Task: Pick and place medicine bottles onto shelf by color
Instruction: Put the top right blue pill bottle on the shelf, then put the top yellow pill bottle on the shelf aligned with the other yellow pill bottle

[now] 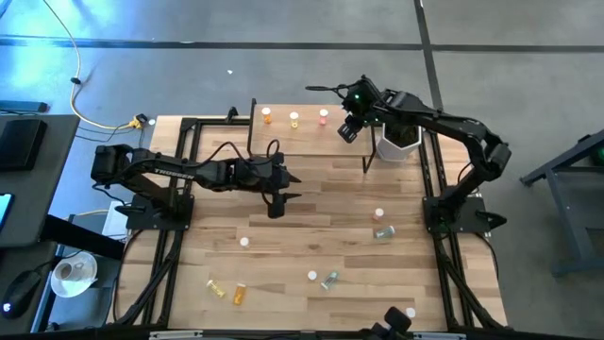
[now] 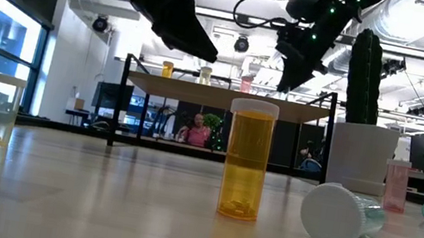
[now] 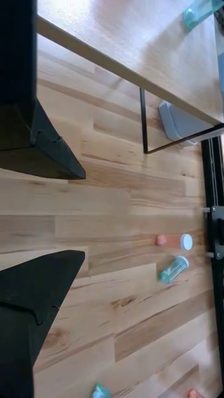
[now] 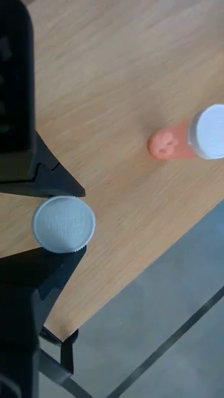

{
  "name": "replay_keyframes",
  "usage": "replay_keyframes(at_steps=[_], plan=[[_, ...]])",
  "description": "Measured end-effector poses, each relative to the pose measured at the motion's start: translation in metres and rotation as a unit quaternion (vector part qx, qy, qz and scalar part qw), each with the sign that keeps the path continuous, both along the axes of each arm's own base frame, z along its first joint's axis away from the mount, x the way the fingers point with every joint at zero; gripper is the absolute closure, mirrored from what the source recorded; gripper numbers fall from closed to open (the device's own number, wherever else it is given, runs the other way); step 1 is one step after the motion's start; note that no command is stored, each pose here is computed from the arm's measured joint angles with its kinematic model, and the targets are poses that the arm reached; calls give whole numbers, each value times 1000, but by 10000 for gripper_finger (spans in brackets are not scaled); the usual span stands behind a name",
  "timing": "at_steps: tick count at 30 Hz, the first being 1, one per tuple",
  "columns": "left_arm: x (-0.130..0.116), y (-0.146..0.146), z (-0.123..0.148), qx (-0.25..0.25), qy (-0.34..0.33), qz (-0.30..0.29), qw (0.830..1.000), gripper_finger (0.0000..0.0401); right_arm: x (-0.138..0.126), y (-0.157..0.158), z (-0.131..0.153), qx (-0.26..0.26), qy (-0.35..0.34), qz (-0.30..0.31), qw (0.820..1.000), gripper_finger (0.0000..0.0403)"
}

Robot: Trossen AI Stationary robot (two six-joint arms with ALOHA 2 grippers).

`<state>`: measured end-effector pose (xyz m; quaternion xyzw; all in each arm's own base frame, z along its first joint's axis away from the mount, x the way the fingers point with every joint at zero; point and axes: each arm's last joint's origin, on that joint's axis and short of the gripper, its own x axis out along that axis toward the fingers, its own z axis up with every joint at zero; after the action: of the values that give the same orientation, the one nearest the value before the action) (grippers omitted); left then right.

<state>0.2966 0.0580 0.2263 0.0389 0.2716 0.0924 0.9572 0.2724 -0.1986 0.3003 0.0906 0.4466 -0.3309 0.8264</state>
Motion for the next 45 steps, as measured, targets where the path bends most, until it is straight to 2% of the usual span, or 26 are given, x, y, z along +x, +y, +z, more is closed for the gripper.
replay_keyframes(at_steps=[6, 20, 32, 37, 45], plan=[[-1, 0, -1, -1, 8, 0, 1000, 215, -3, -2, 0, 1, 5, -2, 1000, 298], [-1, 0, -1, -1, 8, 0, 1000, 215, -3, -3, -1, 2, 7, 1, 1000, 244], [-4, 1, -5, 8, 32, 21, 999, 215, -5, -1, 34, -4, -1, 2, 1000, 240], [-11, -2, 3, 7, 34, 24, 999, 215, -8, 1, 48, 3, 7, 3, 1000, 240], [-36, -20, 21, -5, 61, 44, 997, 215, -7, 17, 60, 59, -12, 35, 998, 240]])
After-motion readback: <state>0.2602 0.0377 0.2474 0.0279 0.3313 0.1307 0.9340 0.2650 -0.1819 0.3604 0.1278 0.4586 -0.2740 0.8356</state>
